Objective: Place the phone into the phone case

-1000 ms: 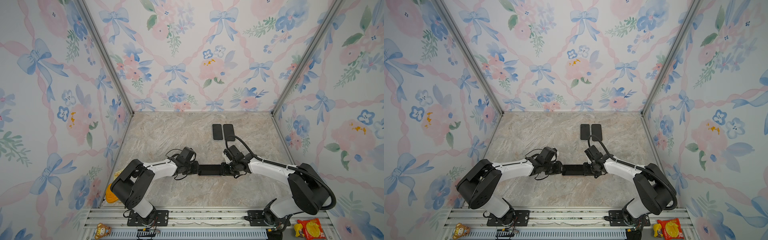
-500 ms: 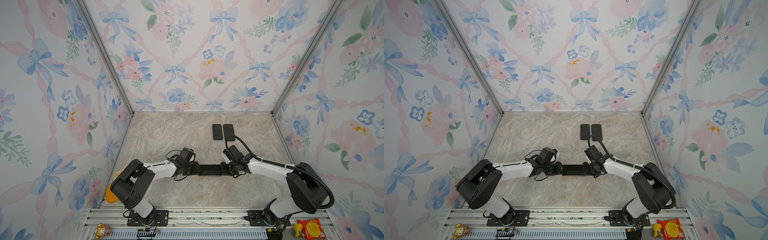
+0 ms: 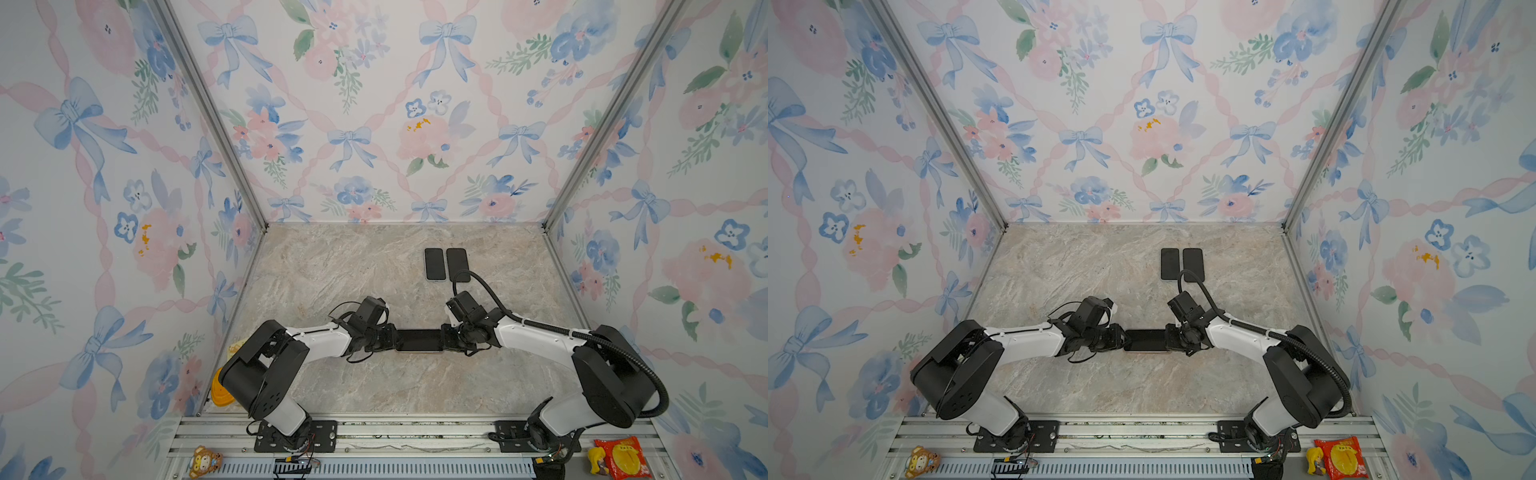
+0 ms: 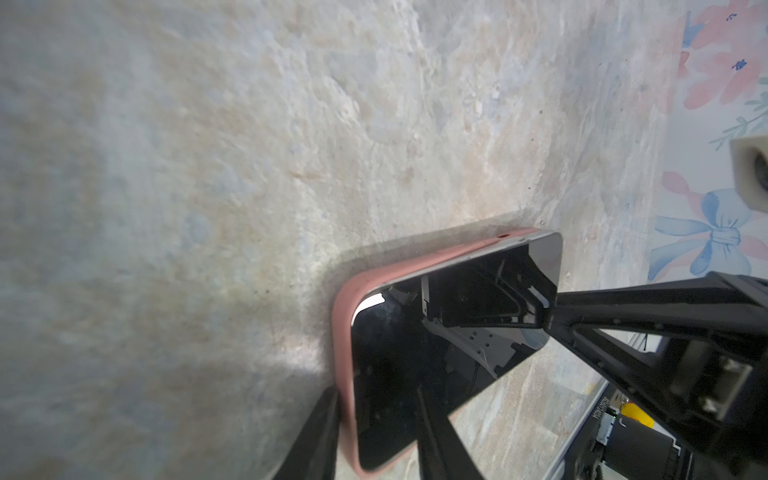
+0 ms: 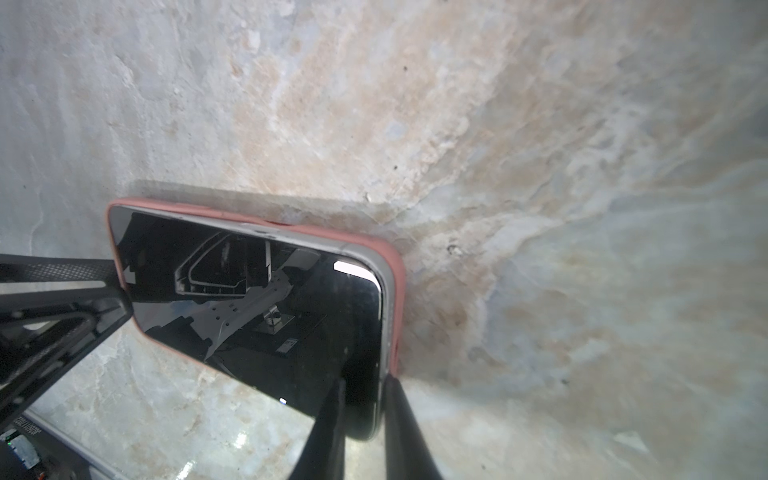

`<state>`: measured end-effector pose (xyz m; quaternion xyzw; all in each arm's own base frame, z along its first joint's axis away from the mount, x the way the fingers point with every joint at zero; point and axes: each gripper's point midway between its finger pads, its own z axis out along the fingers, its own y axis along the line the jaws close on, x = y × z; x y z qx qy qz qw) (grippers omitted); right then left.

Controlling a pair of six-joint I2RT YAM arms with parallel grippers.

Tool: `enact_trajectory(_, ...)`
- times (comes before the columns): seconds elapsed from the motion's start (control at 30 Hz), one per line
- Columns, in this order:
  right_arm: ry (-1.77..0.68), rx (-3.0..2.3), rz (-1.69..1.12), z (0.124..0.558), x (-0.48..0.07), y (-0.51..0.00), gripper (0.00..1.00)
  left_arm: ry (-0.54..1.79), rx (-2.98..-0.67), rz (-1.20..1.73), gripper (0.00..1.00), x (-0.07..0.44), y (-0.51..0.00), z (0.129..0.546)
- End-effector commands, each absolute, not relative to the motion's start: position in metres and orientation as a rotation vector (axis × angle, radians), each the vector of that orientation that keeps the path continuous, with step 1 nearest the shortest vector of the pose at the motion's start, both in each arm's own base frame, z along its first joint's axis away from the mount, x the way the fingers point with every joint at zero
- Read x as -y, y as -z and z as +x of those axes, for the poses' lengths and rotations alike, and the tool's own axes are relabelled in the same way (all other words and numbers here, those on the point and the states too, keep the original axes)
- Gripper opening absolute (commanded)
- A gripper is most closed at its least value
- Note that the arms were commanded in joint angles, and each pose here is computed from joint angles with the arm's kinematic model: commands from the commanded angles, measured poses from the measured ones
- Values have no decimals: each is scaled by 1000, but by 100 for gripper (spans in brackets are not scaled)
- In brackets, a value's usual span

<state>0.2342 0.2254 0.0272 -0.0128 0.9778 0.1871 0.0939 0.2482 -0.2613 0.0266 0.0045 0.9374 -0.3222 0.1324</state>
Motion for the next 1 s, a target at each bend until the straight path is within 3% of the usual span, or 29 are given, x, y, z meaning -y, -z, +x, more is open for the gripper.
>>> enact_trajectory(0.0, -787, -2933, -196, 208, -277, -11, 17, 976, -2825, 29, 33, 262, -6, 222)
enact_trajectory(0.97, -862, -2993, -159, 190, -295, 18, 3, 1027, -2807, 32, 30, 270, -7, 221)
